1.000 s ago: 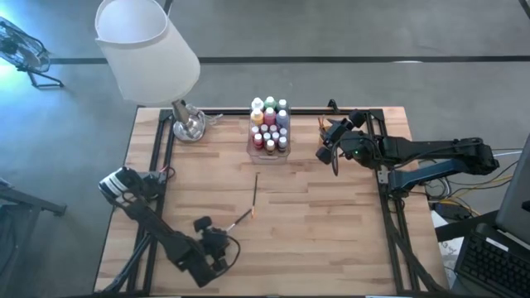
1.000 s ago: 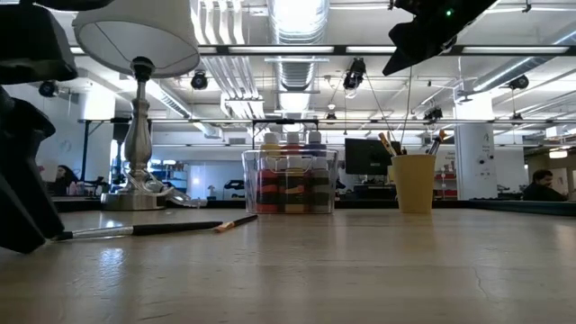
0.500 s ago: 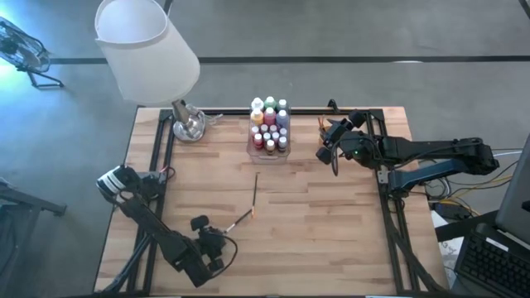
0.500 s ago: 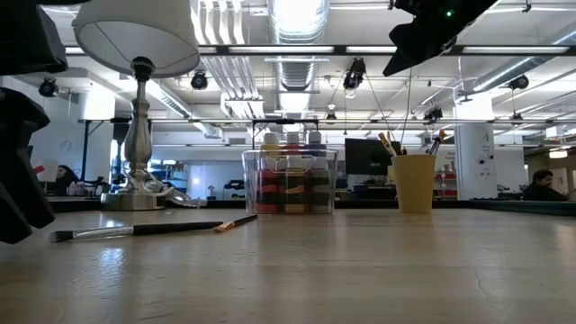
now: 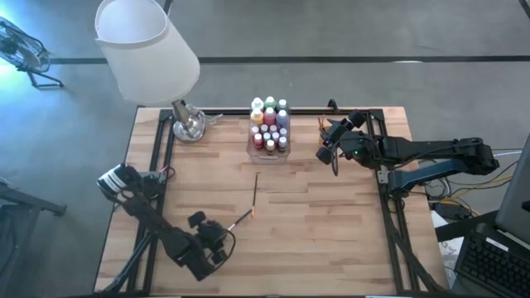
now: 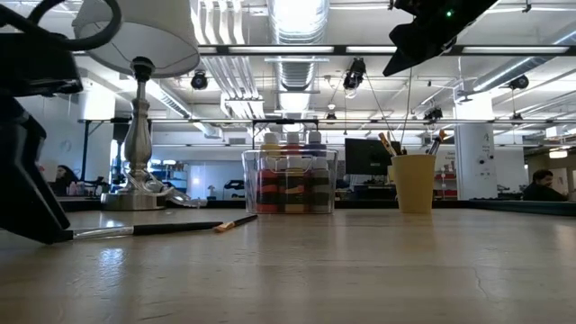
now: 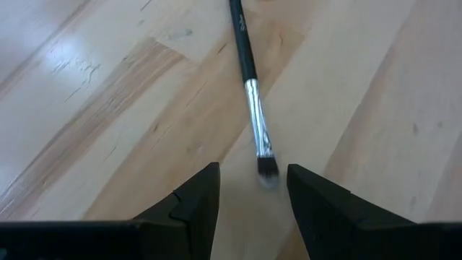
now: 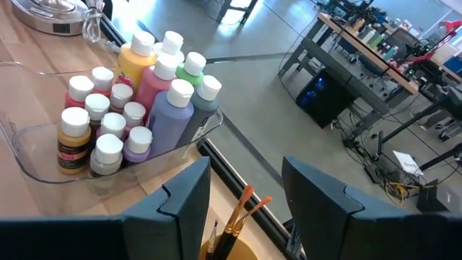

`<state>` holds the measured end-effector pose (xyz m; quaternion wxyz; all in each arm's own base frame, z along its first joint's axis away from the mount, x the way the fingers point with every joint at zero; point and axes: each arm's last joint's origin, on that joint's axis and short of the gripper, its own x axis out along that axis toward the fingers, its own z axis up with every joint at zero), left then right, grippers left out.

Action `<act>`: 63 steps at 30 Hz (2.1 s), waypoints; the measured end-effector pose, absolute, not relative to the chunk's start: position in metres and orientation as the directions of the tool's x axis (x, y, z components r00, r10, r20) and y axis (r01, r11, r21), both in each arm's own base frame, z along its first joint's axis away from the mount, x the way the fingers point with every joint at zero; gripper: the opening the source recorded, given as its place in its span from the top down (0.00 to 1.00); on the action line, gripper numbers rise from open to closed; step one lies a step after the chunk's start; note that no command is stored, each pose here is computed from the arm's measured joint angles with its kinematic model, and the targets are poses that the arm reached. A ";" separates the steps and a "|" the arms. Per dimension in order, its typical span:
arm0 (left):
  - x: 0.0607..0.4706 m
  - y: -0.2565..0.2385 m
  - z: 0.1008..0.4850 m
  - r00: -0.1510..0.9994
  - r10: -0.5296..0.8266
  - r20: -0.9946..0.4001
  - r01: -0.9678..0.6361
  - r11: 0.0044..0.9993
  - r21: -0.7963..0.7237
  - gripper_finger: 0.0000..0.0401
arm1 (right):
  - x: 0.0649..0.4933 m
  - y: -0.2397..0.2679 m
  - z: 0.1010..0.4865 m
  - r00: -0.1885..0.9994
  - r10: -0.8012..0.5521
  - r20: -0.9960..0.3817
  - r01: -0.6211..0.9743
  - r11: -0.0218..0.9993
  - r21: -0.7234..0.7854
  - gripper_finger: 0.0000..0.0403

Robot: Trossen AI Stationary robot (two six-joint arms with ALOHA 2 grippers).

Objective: Pick & Place Paint Supplies
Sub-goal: Put the silver paint brush into the cup

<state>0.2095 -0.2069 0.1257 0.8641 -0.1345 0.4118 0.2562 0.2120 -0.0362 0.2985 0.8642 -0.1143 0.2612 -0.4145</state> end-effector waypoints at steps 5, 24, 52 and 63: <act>0.218 -0.205 0.126 0.544 0.310 -0.780 -0.535 0.844 -0.037 0.58 | 0.212 -0.036 0.298 0.520 -0.776 -0.357 0.657 0.630 -0.414 0.58; 0.217 -0.199 0.122 0.503 0.281 -0.817 -0.566 0.822 -0.065 0.78 | 0.212 -0.036 0.298 0.518 -0.776 -0.359 0.655 0.630 -0.417 0.63; 0.205 -0.170 0.198 0.696 0.241 -0.676 -0.550 0.785 -0.286 1.00 | 0.217 -0.012 0.296 0.670 -0.624 -0.402 0.305 0.726 -0.617 0.57; 0.239 -0.113 0.207 0.944 0.099 -0.316 -0.267 0.792 -0.549 1.00 | 0.238 0.079 0.272 0.702 -0.669 -0.245 0.087 0.422 -0.902 0.63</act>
